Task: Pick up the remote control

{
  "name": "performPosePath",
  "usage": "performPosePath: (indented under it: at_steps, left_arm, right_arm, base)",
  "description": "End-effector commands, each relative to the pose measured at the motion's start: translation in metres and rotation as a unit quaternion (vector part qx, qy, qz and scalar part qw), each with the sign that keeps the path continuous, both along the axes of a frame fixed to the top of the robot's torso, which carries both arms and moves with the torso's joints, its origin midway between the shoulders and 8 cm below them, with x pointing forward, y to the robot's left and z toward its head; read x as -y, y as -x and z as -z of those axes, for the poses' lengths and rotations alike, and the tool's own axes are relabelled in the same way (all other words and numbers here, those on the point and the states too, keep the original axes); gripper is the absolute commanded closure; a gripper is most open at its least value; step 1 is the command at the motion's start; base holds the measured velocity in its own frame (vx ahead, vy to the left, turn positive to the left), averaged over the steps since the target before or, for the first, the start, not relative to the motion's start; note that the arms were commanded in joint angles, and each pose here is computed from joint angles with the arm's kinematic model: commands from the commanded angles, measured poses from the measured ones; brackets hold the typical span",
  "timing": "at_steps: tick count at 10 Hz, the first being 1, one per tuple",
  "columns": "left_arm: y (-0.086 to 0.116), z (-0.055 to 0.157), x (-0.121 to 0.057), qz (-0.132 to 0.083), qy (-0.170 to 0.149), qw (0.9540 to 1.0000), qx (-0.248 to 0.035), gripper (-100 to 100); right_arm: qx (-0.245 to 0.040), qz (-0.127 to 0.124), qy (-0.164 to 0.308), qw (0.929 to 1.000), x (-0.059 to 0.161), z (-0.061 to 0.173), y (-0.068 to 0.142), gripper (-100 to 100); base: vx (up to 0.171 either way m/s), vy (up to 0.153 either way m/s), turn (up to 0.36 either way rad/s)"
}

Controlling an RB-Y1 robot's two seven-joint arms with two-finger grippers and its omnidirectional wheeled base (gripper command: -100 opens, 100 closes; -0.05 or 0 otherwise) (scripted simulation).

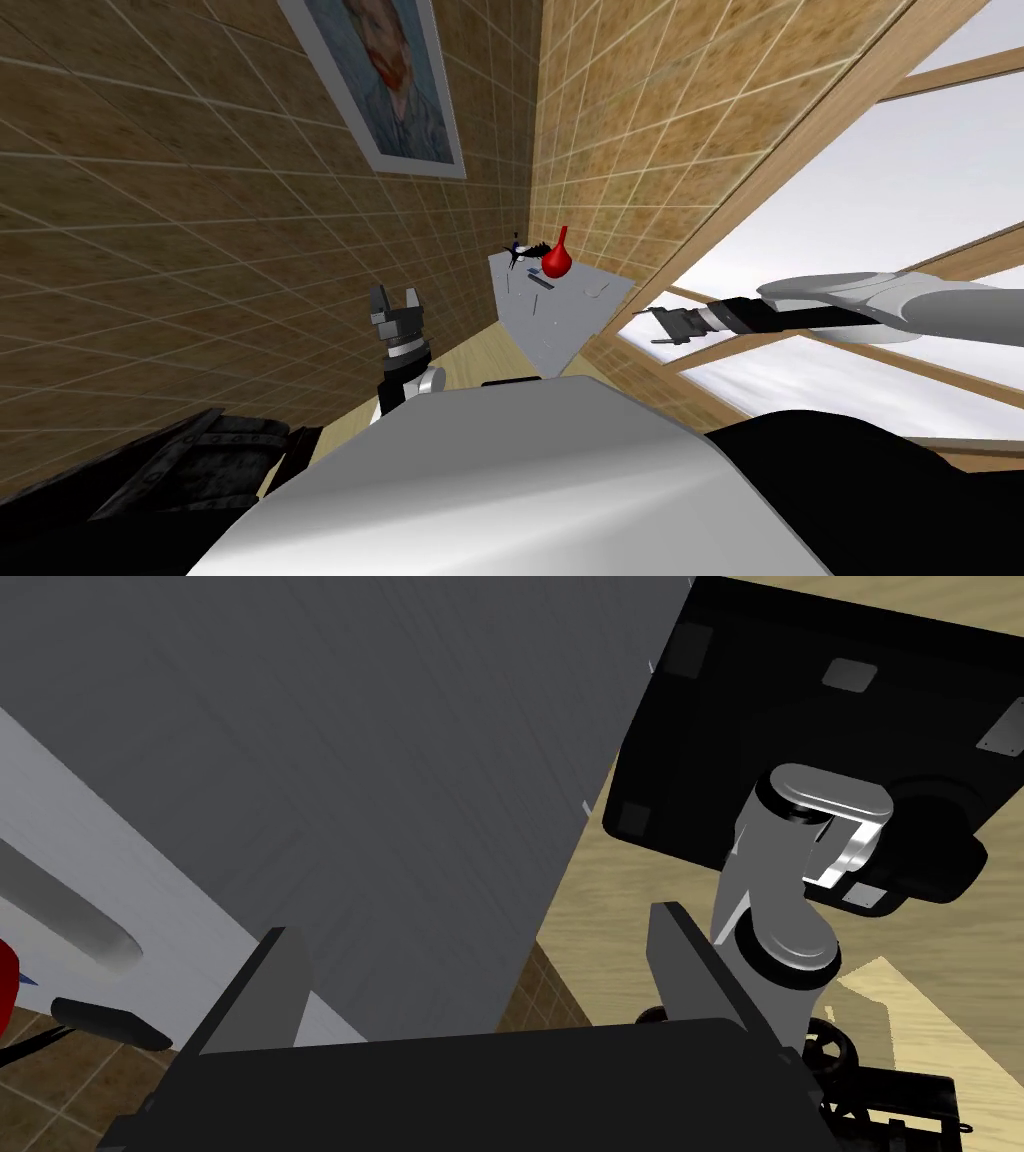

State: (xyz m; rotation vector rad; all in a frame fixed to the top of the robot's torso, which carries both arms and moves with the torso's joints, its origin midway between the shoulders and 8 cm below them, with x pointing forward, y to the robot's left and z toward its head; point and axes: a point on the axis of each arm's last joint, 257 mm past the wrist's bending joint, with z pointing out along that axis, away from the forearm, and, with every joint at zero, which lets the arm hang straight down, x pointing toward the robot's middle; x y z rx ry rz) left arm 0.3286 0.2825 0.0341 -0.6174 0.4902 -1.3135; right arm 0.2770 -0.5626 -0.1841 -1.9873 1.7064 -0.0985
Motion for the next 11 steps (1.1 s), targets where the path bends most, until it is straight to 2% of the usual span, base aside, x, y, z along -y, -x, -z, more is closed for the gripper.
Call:
performPosePath:
  at_steps: [1,2,3,5,6,7,9,10,11]
  left_arm:
    - [0.0,0.0,0.0,0.0,0.0,1.0,0.0,0]
    - [0.0,0.0,0.0,0.0,0.0,1.0,0.0,0]
    - [0.0,0.0,0.0,0.0,0.0,1.0,0.0,0]
    - [0.0,0.0,0.0,0.0,0.0,1.0,0.0,0]
    - [0.0,0.0,0.0,0.0,0.0,1.0,0.0,0]
    - [0.0,0.0,0.0,0.0,0.0,1.0,0.0,0]
    - [0.0,0.0,0.0,0.0,0.0,1.0,0.0,0]
    - [0.0,0.0,0.0,0.0,0.0,1.0,0.0,0]
    - [0.0,0.0,0.0,0.0,0.0,1.0,0.0,0]
  right_arm:
    - [-0.016,-0.016,0.036,0.9991,0.019,-0.009,0.007,-100]
    - [-0.018,-0.021,0.044,0.9987,0.02,-0.014,0.004,-100]
    - [-0.032,-0.032,0.068,0.9967,0.032,-0.019,0.01,-100]
    - [-0.034,-0.037,0.075,0.9959,0.033,-0.024,0.008,-100]
    - [-0.05,-0.053,0.103,0.992,0.043,-0.032,0.01,-100]
    - [-0.05,-0.053,0.103,0.992,0.043,-0.032,0.01,-100]
    - [-0.082,-0.078,0.141,0.9835,0.058,-0.042,0.017,-100]
    - [-0.083,-0.082,0.146,0.9825,0.058,-0.045,0.015,-100]
    - [-0.098,-0.095,0.161,0.9775,0.062,-0.049,0.017,-100]
  base:
    - [0.101,0.026,0.202]
    - [0.09,0.015,0.092]
    - [0.095,0.015,0.16]
    - [0.059,0.009,0.051]
    - [0.064,0.012,0.191]
    - [0.069,0.008,0.099]
    - [0.104,0.023,0.193]
    - [0.125,0.009,0.077]
    - [0.115,-0.008,0.128]
